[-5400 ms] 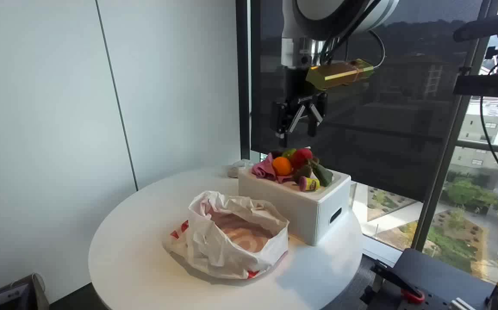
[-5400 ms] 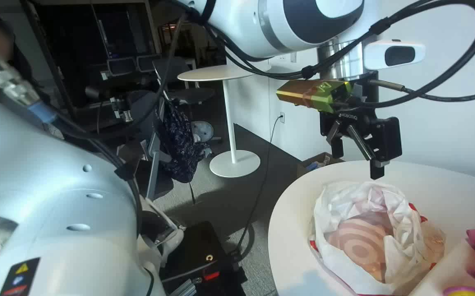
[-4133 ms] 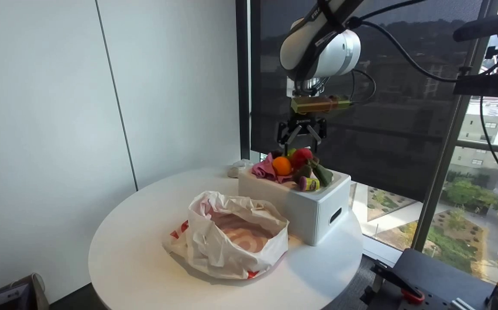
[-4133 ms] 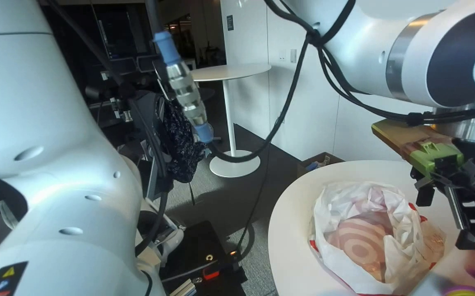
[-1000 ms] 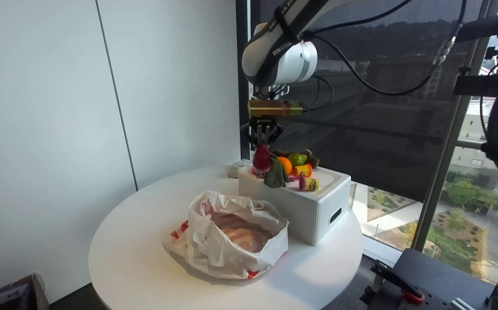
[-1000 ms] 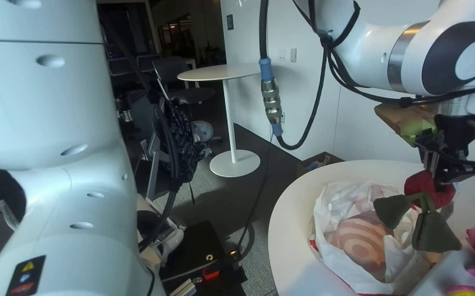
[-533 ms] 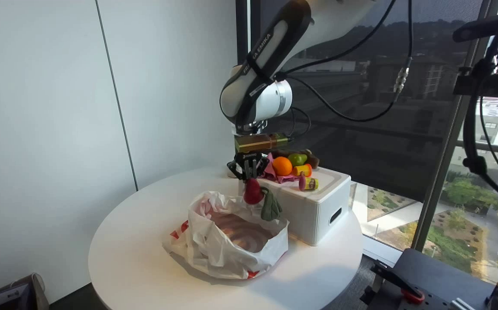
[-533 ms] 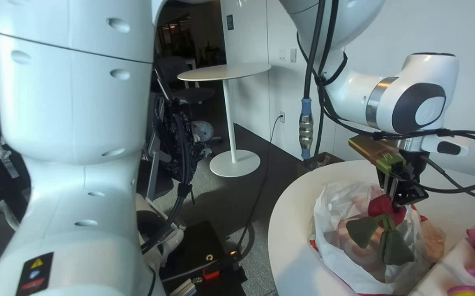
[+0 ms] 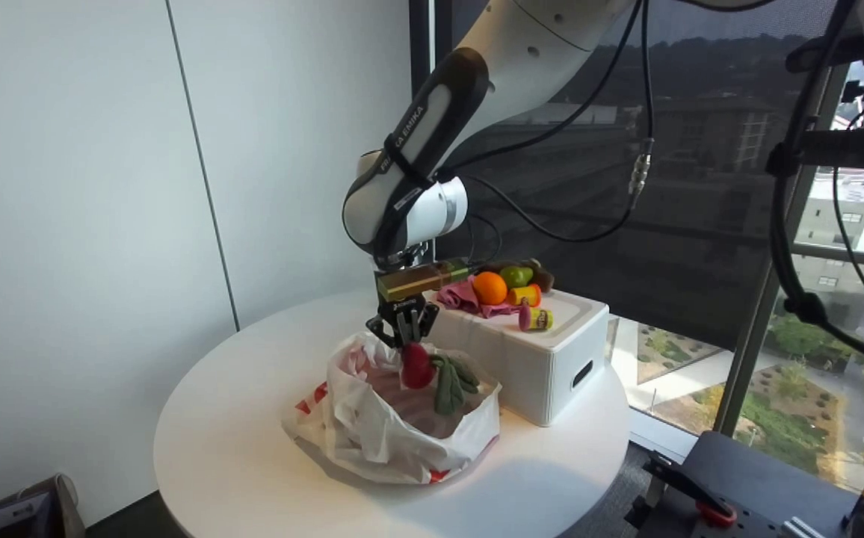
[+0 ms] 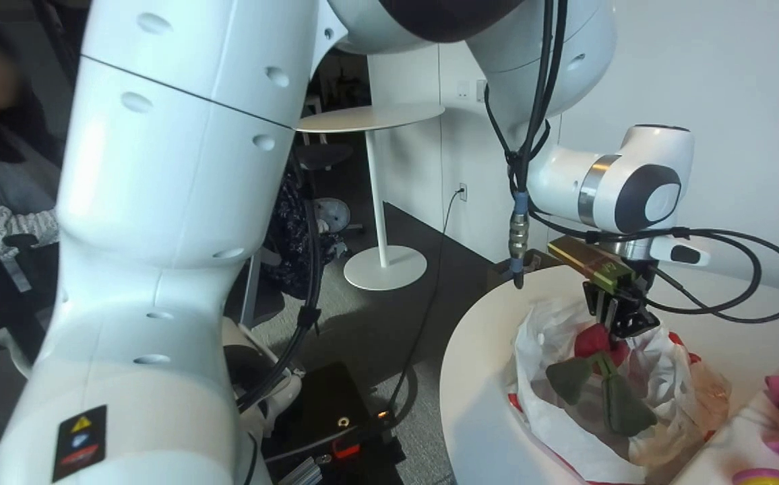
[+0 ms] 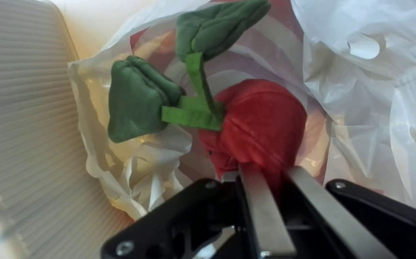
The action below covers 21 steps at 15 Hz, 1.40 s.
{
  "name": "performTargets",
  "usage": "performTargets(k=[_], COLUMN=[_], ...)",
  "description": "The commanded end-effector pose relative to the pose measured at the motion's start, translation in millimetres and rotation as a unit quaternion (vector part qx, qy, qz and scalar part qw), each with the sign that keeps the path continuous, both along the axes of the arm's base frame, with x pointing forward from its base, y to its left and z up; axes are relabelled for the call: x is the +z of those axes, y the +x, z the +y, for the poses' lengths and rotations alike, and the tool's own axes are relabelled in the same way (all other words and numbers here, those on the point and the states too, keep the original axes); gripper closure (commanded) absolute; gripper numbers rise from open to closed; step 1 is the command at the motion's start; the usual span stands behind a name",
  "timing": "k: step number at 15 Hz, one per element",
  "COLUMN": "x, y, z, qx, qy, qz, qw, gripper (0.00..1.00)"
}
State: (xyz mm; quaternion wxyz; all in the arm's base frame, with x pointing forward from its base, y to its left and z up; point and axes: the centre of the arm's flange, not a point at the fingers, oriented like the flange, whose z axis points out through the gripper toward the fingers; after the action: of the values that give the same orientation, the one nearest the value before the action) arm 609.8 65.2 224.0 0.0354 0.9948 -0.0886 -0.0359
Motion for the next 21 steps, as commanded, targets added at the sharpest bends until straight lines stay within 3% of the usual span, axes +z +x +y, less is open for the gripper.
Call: performTargets(k=[1,5,7,11,15,18,21], x=[3.8,-6.0,-16.1,-19.2,28.3,74.9,114.5], y=[13.4,22.9,28.2,31.7,32.1,34.0,40.5], z=[23.6,39.1,36.0,25.0,7.4,-28.3,-79.6], qx=[0.034,0.062,0.07,0.061,0.031,-0.027,-0.103], qy=[0.004,0.0,-0.013,-0.015,0.028,0.038,0.043], qz=[0.001,0.005,0.012,0.025,0.008,-0.038,-0.077], qw=[0.9994,0.9981,0.9974,0.9977,0.9991,0.9982,0.9907], gripper=[0.9,0.89,0.62,0.33,0.03,0.0,0.0])
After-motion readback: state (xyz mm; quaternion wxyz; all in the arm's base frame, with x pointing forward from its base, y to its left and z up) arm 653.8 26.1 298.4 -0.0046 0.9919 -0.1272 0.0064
